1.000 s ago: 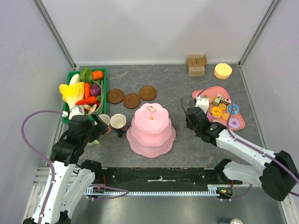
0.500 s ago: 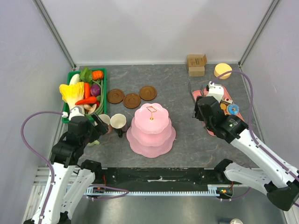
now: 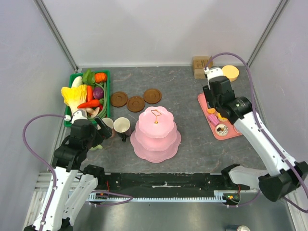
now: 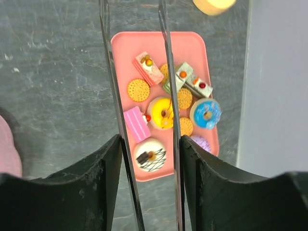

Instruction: Serve the afternoon tea

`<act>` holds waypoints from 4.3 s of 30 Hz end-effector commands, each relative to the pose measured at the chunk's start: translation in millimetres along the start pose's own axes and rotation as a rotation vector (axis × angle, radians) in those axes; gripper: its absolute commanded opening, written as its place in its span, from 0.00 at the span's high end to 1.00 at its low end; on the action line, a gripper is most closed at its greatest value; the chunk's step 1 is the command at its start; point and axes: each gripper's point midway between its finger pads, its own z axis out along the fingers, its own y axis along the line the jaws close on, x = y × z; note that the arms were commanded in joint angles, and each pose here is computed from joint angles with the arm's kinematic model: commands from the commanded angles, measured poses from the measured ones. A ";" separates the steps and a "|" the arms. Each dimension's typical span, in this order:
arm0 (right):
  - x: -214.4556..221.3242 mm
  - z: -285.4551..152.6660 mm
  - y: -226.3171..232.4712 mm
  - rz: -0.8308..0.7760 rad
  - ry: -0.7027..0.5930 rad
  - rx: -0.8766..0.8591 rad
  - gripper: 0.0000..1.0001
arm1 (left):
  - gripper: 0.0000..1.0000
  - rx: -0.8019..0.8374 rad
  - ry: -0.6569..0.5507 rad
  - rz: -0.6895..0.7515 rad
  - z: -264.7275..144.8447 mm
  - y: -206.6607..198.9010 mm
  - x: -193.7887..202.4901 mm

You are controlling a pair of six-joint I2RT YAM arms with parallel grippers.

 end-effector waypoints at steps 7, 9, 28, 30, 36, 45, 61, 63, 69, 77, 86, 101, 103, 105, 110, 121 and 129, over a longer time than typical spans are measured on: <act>-30.4 26.4 -12.9 -0.485 0.015 -0.163 0.42 | 0.02 0.032 0.009 0.017 5.1 -9.4 -1.8; -26.0 32.3 -22.3 -0.524 0.047 -0.177 0.42 | 0.02 0.034 0.010 0.017 4.9 -9.9 -1.9; 14.2 97.9 -55.7 -0.545 0.302 -0.180 0.42 | 0.02 0.023 0.036 0.027 9.5 -9.9 1.6; 20.9 103.6 -55.4 -0.543 0.327 -0.182 0.42 | 0.02 0.025 0.038 0.029 9.4 -10.3 1.9; 34.0 121.8 -58.5 -0.529 0.390 -0.187 0.42 | 0.02 0.025 0.036 0.032 9.7 -10.6 1.0; 47.1 136.6 -61.7 -0.482 0.432 -0.205 0.58 | 0.02 0.024 0.039 0.035 10.5 -10.8 1.3; -29.9 75.4 -48.5 -0.031 0.069 -0.175 0.67 | 0.02 0.019 0.009 0.025 8.8 -13.2 -8.3; -33.8 65.9 -38.4 0.088 0.043 -0.204 0.67 | 0.01 0.034 0.004 0.023 8.4 -18.3 -11.9; -28.5 23.6 14.5 0.299 -0.005 -0.381 0.68 | 0.01 0.122 0.030 0.017 4.4 -38.6 -13.0; 36.0 -29.9 86.5 0.365 0.074 -0.585 0.67 | 0.01 0.178 0.063 0.004 3.7 -44.8 -2.6; 87.0 -58.2 107.3 0.374 0.127 -0.685 0.66 | 0.00 0.198 0.111 0.000 5.6 -42.5 13.4; 96.8 -46.3 140.1 0.343 0.095 -0.845 0.64 | 0.01 0.215 0.135 0.012 6.3 -41.2 22.5; 97.5 -45.8 144.6 0.334 0.081 -0.873 0.63 | 0.01 0.211 0.133 0.012 7.3 -40.1 22.9; 101.0 -41.4 146.7 0.330 0.084 -0.872 0.62 | 0.01 0.205 0.133 0.010 8.0 -38.7 23.4; 94.7 -43.2 156.7 0.329 0.045 -0.943 0.62 | 0.01 0.210 0.140 0.011 8.3 -38.0 26.3; 109.3 -29.1 170.7 0.324 0.108 -0.976 0.60 | 0.01 0.225 0.127 0.010 5.2 -39.0 25.7; 113.3 -20.1 180.0 0.336 0.126 -0.997 0.58 | 0.01 0.234 0.136 0.014 6.3 -40.3 27.6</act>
